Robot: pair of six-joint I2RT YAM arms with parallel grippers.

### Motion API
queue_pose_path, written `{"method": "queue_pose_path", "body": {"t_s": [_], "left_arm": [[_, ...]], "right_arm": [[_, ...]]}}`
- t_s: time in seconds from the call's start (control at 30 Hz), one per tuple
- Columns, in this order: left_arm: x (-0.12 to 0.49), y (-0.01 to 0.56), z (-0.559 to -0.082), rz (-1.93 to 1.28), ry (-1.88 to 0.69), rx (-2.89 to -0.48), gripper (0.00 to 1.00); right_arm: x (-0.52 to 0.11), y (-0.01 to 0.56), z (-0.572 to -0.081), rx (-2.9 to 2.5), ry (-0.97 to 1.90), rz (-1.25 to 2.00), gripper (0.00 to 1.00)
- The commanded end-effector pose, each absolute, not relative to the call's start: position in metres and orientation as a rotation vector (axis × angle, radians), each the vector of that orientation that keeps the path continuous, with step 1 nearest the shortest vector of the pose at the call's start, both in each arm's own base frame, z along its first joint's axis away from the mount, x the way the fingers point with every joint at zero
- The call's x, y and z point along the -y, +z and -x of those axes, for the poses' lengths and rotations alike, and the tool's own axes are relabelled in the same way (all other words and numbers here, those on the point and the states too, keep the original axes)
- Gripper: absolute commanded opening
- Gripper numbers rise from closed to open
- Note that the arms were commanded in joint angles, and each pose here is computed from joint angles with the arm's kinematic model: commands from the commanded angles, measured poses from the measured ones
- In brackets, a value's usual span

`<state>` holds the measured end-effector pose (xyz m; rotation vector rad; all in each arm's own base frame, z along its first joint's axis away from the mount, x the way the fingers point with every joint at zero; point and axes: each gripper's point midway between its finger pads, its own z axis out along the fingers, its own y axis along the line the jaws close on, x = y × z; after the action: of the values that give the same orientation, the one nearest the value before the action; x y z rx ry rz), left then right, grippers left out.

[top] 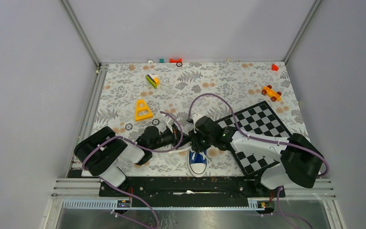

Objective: Tie the shoes
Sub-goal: Cross the shoelace with the shoelace.

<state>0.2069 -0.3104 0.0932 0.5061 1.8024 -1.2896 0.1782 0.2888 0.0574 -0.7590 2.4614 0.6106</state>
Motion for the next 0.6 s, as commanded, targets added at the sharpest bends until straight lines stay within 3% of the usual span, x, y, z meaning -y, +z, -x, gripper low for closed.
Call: {"method": "queue_pose_path", "body": {"t_s": [0.0, 0.57], "left_arm": [[0.315, 0.112, -0.209, -0.521, -1.323, -1.717, 0.0], [0.314, 0.11, -0.209, -0.52, -1.32, -1.719, 0.0]], "right_arm": [[-0.287, 0.062, -0.193, -2.425, 0.496, 0.739, 0.36], [-0.28, 0.051, -0.207, -2.408, 0.192, 0.726, 0.38]]}}
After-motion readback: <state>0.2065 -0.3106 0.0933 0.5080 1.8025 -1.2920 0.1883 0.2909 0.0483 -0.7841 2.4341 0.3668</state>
